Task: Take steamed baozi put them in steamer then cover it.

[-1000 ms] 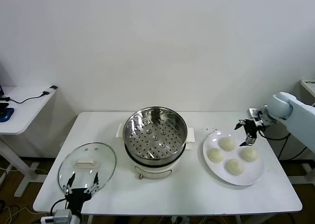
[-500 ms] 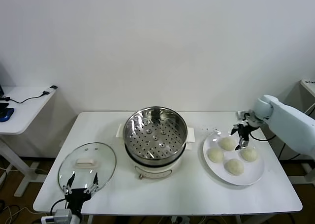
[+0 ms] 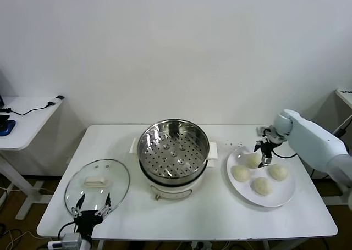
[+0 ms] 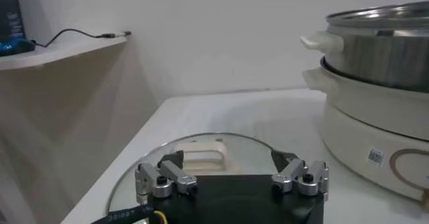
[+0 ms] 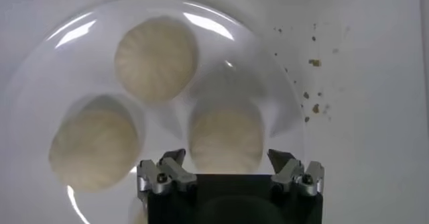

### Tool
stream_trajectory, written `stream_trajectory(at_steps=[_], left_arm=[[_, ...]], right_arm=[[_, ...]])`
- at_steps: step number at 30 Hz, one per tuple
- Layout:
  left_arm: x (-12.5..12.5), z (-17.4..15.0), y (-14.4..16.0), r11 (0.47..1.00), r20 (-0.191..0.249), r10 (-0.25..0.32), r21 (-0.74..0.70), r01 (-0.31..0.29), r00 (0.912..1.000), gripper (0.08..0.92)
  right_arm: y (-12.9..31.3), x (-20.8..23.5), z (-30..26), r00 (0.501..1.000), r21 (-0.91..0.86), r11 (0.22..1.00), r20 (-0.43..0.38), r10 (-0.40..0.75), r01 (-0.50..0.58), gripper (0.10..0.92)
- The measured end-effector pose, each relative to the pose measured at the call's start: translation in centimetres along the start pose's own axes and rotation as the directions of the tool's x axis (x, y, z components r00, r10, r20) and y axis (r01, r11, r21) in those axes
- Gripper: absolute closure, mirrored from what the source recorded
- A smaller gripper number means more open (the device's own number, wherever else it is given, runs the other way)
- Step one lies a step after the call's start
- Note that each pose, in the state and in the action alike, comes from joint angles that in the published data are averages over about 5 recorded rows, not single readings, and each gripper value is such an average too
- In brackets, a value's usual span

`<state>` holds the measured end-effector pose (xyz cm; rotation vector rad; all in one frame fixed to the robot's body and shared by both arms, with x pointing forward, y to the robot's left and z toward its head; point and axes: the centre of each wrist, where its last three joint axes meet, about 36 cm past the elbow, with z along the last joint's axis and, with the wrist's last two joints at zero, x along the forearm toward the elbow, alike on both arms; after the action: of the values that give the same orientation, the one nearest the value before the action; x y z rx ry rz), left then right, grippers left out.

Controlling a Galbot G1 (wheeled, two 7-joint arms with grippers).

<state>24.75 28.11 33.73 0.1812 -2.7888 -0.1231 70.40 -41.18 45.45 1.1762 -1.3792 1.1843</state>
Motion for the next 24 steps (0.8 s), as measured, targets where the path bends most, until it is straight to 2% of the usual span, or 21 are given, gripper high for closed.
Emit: stream_trajectory(at_steps=[5, 12, 18, 24], left_arm=[[0.0, 0.0, 0.0, 1.000, -0.002, 0.000, -0.003, 0.000, 1.0000, 0.177], [0.2, -0.2, 0.0, 1.000, -0.002, 0.000, -0.007, 0.000, 1.0000, 0.177], [0.5, -0.4, -0.1, 1.000, 0.000, 0.003, -0.009, -0.003, 1.0000, 0.177], [0.6, -0.6, -0.1, 1.000, 0.007, 0.007, -0.011, -0.007, 1.0000, 0.177]], right_arm=[[0.0, -0.1, -0.1, 1.000, 0.001, 1.000, -0.001, -0.006, 0.006, 0.397], [-0.8, 2.4, -0.6, 1.000, 0.023, 1.000, 0.003, 0.002, -0.002, 0.403], [-3.1, 9.6, -4.1, 0.998, 0.127, 0.990, 0.034, 0.061, -0.064, 0.403], [-4.0, 19.3, -12.4, 0.988, 0.351, 0.925, 0.097, 0.117, -0.144, 0.403]])
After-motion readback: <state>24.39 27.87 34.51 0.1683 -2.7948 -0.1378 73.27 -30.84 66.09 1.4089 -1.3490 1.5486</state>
